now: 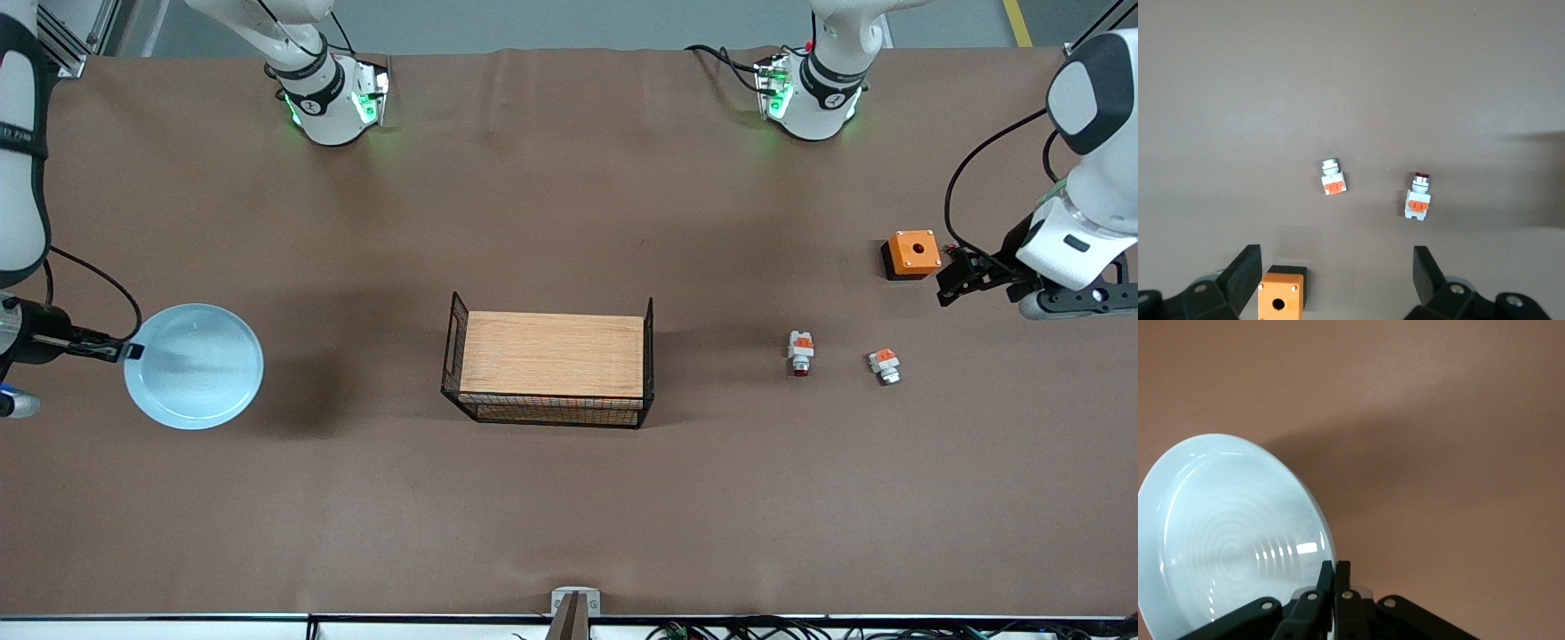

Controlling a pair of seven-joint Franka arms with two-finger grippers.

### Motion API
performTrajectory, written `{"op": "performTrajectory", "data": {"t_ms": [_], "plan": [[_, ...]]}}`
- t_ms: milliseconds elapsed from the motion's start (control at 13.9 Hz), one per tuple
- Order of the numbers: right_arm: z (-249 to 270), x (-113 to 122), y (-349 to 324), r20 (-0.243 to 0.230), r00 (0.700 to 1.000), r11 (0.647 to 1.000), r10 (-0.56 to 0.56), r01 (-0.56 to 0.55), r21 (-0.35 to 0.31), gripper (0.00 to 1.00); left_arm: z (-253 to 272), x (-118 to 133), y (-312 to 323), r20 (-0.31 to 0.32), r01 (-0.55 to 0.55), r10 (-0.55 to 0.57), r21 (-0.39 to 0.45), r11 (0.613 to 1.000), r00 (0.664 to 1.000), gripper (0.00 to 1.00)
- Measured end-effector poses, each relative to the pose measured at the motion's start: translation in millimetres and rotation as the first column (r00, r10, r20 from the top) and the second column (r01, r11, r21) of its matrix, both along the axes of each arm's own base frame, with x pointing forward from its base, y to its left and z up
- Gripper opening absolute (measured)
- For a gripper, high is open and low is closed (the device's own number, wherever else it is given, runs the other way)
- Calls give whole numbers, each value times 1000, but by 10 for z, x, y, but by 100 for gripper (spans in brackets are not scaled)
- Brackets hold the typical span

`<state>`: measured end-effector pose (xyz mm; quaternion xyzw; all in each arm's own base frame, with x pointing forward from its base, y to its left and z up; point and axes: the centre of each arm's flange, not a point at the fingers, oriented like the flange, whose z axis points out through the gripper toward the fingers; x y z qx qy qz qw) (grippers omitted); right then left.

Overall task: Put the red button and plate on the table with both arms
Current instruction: 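Lower the blue plate onto the table beside the crate with the right gripper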

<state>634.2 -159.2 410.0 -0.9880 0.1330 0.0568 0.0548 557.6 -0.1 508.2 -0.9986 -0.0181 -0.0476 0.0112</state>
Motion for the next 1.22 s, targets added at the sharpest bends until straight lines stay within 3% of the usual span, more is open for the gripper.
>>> {"op": "performTrajectory", "data": {"t_ms": [143, 430, 932, 1219], "plan": [[-384, -142, -378, 56, 997, 999, 44, -44, -6, 3, 93, -43, -20, 9, 2, -2, 3, 1000, 1000, 100], [-891, -354, -640, 149, 987, 996, 61, -69, 47, 3, 277, -157, -75, 8, 8, -8, -5, 1000, 1000, 100], [-1729, -467, -791, 195, 980, 986, 42, -72, 149, 3, 759, -258, -54, -4, 5, -5, -12, 1000, 1000, 100], [-2082, -543, -871, 175, 984, 984, 31, -61, 170, 3, 1111, -313, -38, -11, 1, -2, -12, 1000, 1000, 100]]}}
